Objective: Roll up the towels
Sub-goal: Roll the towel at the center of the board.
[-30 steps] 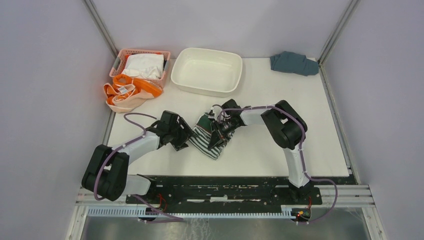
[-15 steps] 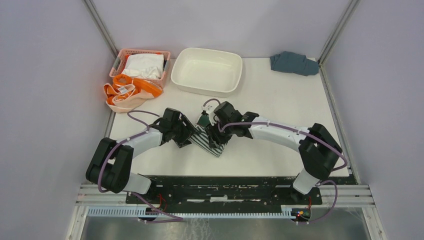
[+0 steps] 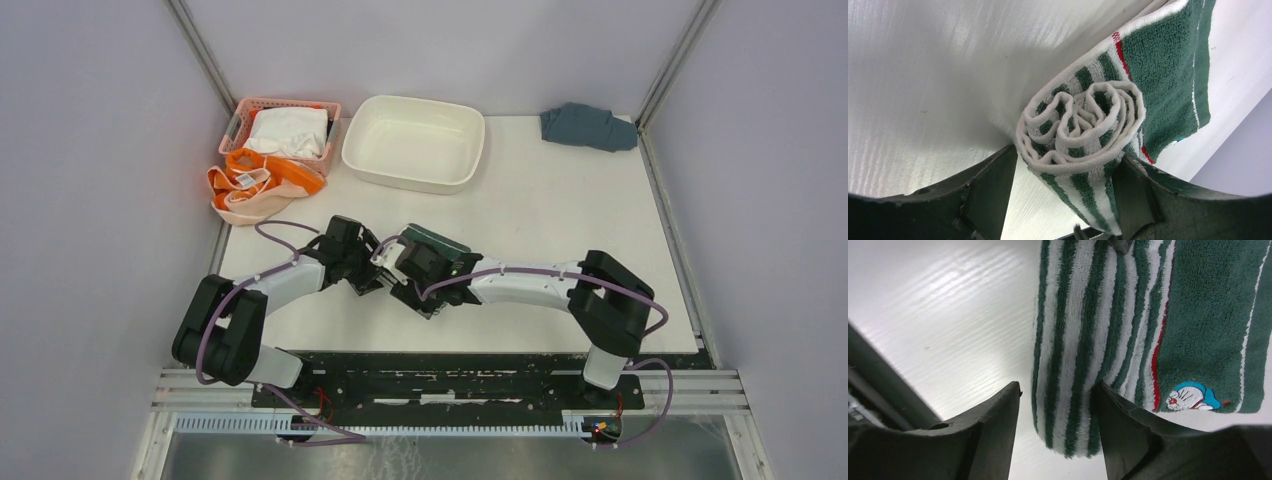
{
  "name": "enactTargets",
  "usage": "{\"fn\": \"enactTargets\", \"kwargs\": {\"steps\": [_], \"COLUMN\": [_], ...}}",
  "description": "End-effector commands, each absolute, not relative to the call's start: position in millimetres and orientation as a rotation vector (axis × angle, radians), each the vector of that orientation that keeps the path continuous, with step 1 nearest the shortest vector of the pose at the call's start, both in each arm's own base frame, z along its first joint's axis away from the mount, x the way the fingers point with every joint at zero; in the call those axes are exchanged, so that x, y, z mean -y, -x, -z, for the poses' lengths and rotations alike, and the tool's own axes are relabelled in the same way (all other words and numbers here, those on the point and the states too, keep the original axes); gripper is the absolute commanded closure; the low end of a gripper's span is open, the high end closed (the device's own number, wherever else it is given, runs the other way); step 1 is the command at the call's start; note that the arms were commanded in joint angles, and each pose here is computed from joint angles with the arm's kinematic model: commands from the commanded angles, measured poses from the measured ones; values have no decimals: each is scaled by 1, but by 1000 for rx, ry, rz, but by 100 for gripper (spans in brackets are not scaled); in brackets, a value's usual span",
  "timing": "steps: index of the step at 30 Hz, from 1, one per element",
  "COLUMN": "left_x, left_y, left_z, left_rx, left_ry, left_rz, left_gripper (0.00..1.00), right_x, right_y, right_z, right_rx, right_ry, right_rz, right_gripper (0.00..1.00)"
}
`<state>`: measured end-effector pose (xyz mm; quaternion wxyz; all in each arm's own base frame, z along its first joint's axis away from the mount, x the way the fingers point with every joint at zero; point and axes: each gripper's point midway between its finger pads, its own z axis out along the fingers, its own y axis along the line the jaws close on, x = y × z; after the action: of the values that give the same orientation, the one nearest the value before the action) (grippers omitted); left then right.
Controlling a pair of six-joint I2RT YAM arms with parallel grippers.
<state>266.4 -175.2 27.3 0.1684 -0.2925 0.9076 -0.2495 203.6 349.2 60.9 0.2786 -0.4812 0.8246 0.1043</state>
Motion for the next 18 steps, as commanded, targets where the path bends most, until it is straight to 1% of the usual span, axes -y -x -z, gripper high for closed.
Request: {"fn": "enactTargets", "kwargs": {"steps": [1,6,10,12,16,18], "left_x": [137,138,141,143,144,143], "left_y": [-231,-234,-240,-244,-256,-264], "left_z": [15,14,12,9,-7,-24], "left_rx": [-2699,-2691,-2680,-2666,-2612,-2552], "left_ry": [913,897,870,854,837,834], "left_rz": [390,405,423,441,478,519], "left_gripper": [24,22,22,21,20,19], "right_x": [-351,-347,-340,-335,-330,-329], "right_y": [-219,-221,-221,-218,-201,-190], "right_z": [-42,-3,23,30,30,23], "right_rx": [-2187,-2229,-2295,-2329,-2424,-2494], "right_ry": [1332,1414,1443,1466,1508,1495], "right_rz": [-170,-104,-101,-112,-215,-307], "right_gripper": [35,33,38,45,65,71]}}
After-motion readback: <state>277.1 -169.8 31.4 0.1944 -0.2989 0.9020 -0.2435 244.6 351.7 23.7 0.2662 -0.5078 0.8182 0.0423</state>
